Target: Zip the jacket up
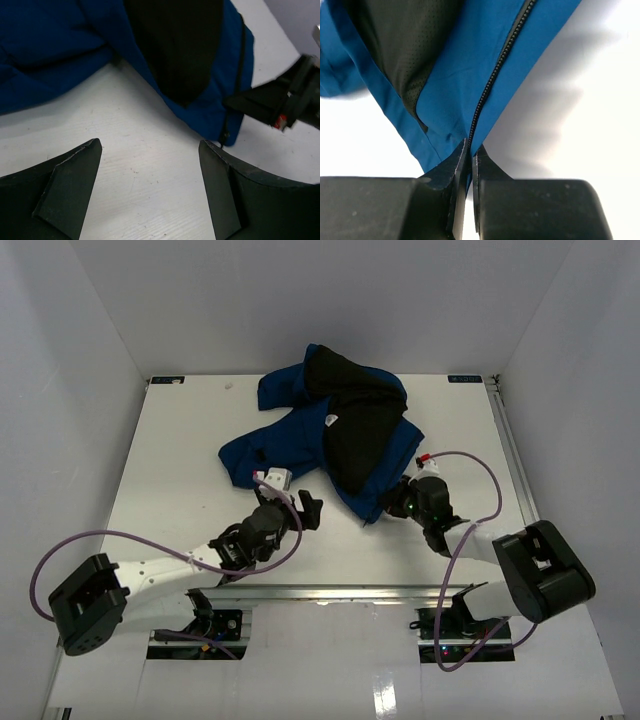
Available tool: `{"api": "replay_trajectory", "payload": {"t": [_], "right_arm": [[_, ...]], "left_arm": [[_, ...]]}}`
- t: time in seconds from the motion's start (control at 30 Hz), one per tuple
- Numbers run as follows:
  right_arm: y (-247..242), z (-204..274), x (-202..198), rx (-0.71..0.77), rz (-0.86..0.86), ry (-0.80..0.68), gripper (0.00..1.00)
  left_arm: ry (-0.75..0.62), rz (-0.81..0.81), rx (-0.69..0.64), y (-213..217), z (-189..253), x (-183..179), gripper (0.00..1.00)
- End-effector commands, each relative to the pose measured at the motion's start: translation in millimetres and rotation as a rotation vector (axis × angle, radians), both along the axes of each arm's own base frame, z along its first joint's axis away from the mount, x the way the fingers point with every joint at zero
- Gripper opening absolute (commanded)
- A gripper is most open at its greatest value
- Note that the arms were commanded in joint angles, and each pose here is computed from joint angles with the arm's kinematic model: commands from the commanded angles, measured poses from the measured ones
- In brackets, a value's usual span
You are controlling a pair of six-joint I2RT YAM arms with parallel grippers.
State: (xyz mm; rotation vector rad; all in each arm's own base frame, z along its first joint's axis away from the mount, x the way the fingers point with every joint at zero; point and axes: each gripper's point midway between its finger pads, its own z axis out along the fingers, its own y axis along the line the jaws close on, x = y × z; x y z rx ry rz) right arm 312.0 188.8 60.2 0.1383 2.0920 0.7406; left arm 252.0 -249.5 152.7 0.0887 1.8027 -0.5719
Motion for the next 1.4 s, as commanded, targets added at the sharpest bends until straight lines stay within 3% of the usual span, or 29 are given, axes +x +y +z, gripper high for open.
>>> {"api": "replay_trajectory", "payload": {"t": [0.0,0.1,0.27,0.43,0.67,0.8,0.97,1.03,1.2,1.37], "right_arm": [[0,2,-36,0.056,0.082,-0.06,0.08],[2,13,-47,0.108,0.11,-0.118,0.08],[5,38,-60,0.158,0.164,-0.213,0.08],[8,52,-67,0.184,0.2,-0.278,0.21],[9,38,-75,0.2,0.205,-0.222,0.25],[9,36,-77,0.211,0.205,-0.223,0.21],[16,51,-82,0.258,0.243,-0.271,0.37],[17,52,-81,0.253,0.244,-0.269,0.39],[18,50,-78,0.25,0.24,-0.257,0.38],[21,52,-80,0.272,0.255,-0.258,0.25]], "left_arm": [[0.035,0.072,0.091,-3,3,19,0.89],[0.022,0.04,0.095,-22,21,29,0.89],[0.077,-0.16,0.111,-68,16,21,0.88],[0.067,-0.365,0.077,-93,14,-2,0.88],[0.116,-0.512,0.075,-107,-4,-22,0.89],[0.15,-0.633,0.095,-119,-15,-37,0.88],[0.165,-0.681,0.124,-126,-26,-40,0.88],[0.165,-0.684,0.129,-128,-28,-38,0.87],[0.165,-0.707,0.136,-135,-34,-37,0.87],[0.156,-0.718,0.132,-142,-34,-34,0.86]]}}
